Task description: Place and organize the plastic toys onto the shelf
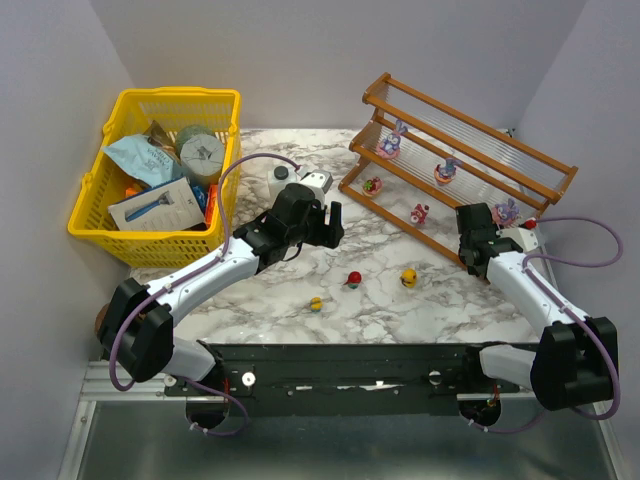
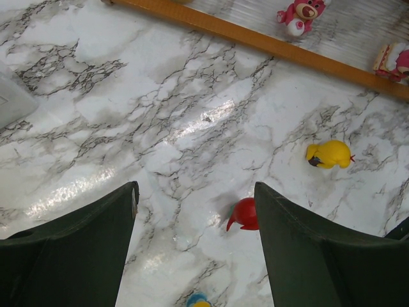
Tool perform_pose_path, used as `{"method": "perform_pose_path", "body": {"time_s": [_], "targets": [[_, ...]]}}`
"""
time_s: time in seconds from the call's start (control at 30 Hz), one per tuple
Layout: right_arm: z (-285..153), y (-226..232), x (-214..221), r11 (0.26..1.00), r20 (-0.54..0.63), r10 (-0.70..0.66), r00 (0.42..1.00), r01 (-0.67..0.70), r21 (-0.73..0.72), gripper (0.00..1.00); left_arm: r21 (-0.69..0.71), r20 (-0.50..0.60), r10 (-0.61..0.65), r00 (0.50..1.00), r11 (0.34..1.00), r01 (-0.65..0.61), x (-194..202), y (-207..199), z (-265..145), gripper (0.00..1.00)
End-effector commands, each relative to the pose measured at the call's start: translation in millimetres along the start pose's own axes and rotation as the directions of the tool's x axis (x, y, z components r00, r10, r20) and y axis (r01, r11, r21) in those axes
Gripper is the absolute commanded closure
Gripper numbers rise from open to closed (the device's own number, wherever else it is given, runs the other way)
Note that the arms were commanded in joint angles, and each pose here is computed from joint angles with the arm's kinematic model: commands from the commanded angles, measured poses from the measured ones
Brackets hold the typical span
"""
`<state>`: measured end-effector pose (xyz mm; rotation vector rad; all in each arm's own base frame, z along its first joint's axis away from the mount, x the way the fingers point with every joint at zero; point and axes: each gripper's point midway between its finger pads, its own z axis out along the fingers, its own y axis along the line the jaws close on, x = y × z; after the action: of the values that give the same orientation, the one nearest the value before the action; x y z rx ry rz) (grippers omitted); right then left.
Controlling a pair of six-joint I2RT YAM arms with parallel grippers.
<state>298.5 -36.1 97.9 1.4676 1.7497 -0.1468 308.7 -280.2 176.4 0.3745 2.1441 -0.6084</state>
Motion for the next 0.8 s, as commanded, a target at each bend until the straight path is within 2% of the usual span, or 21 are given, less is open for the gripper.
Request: {"method": "perform_pose_path", "body": {"time_s": [0.0,0.2,0.43,0.6,0.77], "targets": [[-2.7,-3.5,-11.2,1.000,0.031,0.002,1.000,-0.003,0.030,0.61,-0.004,-0.007,-0.010,1.000,1.000,0.010,0.7,1.5,1.3,0.18],[-5.5,1.4,-22.0,1.000,0.066,-0.017,0.998,0.016,0.022,0.52,-0.005,-0.010,-0.010,1.000,1.000,0.010,1.8,1.8,1.4,0.18],[-10.6,6.3,-30.4,1.000,0.083,-0.027,0.996,0.026,0.004,0.47,-0.004,-0.007,-0.012,1.000,1.000,0.012,0.6,1.4,0.9,0.18],[-17.0,10.4,-33.1,0.999,0.072,-0.041,0.997,0.042,-0.024,0.43,-0.003,-0.008,-0.013,1.000,1.000,0.013,0.8,1.6,0.5,0.18],[-23.7,12.0,-24.2,0.992,0.011,-0.110,0.994,0.110,-0.068,0.37,0.002,-0.003,-0.013,1.000,1.000,0.013,-0.3,0.6,-0.5,0.18]]}}
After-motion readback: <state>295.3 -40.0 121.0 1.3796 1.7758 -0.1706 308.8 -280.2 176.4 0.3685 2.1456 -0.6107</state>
